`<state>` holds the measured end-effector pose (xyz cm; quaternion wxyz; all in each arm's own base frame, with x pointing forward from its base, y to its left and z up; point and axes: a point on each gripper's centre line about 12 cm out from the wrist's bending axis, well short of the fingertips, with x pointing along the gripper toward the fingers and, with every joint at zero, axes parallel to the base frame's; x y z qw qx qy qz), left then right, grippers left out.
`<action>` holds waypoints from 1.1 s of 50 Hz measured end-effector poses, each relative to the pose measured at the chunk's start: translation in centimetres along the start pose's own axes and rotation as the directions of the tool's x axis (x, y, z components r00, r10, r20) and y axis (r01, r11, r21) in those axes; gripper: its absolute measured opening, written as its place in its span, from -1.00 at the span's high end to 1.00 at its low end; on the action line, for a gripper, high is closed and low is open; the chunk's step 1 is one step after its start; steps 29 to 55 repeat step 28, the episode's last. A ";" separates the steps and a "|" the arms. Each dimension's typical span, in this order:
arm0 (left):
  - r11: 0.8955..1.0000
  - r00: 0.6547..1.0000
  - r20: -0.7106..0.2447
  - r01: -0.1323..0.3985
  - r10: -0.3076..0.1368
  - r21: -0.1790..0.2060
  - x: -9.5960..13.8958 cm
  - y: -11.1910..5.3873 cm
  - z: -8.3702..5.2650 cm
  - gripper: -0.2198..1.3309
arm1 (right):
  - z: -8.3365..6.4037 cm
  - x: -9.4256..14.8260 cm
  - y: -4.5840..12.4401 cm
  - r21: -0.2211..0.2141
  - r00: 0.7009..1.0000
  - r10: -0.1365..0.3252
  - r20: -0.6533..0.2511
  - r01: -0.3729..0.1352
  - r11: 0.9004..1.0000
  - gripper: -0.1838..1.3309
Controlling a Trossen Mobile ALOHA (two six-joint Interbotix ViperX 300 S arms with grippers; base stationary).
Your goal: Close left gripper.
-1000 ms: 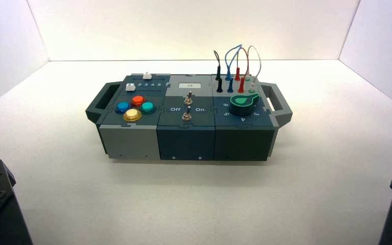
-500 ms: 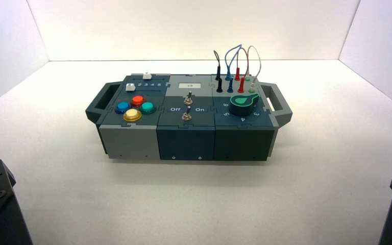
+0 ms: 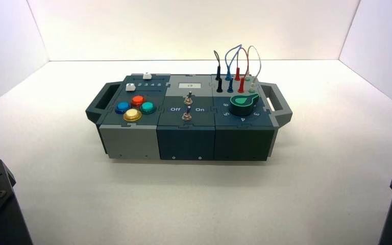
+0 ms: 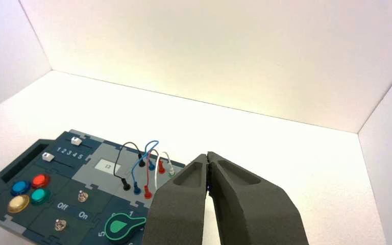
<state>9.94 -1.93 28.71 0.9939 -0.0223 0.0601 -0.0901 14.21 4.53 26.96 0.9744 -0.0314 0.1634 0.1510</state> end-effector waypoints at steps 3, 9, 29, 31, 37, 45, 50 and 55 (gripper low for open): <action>1.000 1.000 0.000 0.000 0.000 0.000 0.0 0.0 0.0 0.93 | 0.0 0.0 0.0 0.000 1.000 0.000 0.000 0.000 1.000 0.94; 1.000 1.000 0.000 0.000 0.000 0.000 0.0 0.0 0.0 0.93 | 0.1 -0.3 0.0 -0.001 1.000 0.000 0.014 0.000 1.000 0.94; 1.000 1.000 -0.002 0.000 0.000 0.000 0.0 0.0 0.0 0.93 | 0.2 -0.4 0.0 0.000 1.000 0.000 0.021 0.000 1.000 0.94; 1.000 1.000 -0.002 0.000 0.000 0.000 0.0 0.0 0.0 0.93 | 0.2 -0.4 0.0 0.000 1.000 0.000 0.021 0.000 1.000 0.94; 1.000 1.000 -0.002 0.000 0.000 0.000 0.0 0.0 0.0 0.93 | 0.2 -0.4 0.0 0.000 1.000 0.000 0.021 0.000 1.000 0.94; 1.000 1.000 -0.002 0.000 0.000 0.000 0.0 0.0 0.0 0.93 | 0.2 -0.4 0.0 0.000 1.000 0.000 0.021 0.000 1.000 0.94; 1.000 1.000 -0.002 0.000 0.000 0.000 0.0 0.0 0.0 0.93 | 0.2 -0.4 0.0 0.000 1.000 0.000 0.021 0.000 1.000 0.94; 1.000 1.000 -0.002 0.000 0.000 0.000 0.0 0.0 0.0 0.93 | 0.2 -0.4 0.0 0.000 1.000 0.000 0.021 0.000 1.000 0.94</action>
